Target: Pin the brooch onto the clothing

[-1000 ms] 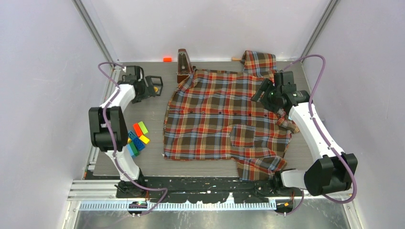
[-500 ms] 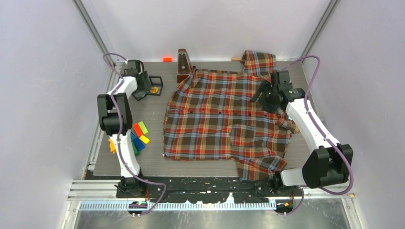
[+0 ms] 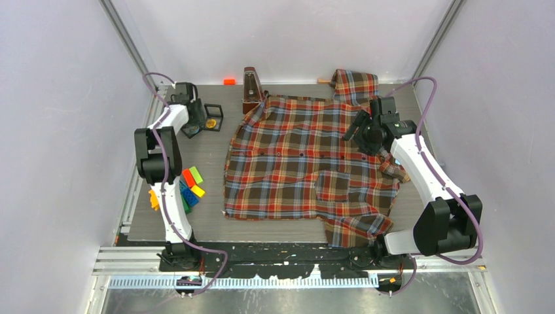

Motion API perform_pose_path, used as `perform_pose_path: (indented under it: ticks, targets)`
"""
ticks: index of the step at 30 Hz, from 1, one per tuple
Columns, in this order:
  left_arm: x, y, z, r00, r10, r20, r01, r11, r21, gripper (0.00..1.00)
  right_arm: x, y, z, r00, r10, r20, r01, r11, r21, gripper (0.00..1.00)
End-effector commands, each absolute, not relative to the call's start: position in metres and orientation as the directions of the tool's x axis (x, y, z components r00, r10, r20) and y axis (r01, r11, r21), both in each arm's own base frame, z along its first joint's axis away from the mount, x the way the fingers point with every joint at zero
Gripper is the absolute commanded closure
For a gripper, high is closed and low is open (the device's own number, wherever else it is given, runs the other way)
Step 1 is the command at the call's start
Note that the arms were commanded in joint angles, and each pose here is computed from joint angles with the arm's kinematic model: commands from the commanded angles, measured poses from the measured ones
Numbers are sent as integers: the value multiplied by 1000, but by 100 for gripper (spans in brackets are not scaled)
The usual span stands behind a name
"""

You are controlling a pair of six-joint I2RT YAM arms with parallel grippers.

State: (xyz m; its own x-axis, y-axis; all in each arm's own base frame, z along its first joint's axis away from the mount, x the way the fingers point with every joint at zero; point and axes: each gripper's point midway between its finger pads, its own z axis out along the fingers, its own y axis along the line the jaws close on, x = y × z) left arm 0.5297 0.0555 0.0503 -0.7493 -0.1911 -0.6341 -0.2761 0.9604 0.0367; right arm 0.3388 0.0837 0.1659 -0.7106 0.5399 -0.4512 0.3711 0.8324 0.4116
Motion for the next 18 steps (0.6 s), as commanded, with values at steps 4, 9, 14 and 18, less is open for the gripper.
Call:
perform_pose_path:
  ticks: [4, 9, 14, 18]
  targets:
    - [529, 58, 46, -760, -181, -625, -276, 960, 58, 50, 350, 87, 182, -684, 553, -475, 358, 822, 442, 29]
    - [524, 58, 41, -769, -185, -611, -279, 958, 60, 53, 349, 87, 182, -683, 553, -476, 359, 823, 441, 29]
    - [519, 57, 42, -773, -187, -606, -277, 959, 57, 61, 349, 86, 183, -682, 552, -480, 358, 824, 440, 29]
    - [515, 55, 53, -763, -186, -619, -273, 961, 47, 73, 349, 85, 183, -679, 554, -481, 361, 823, 439, 29]
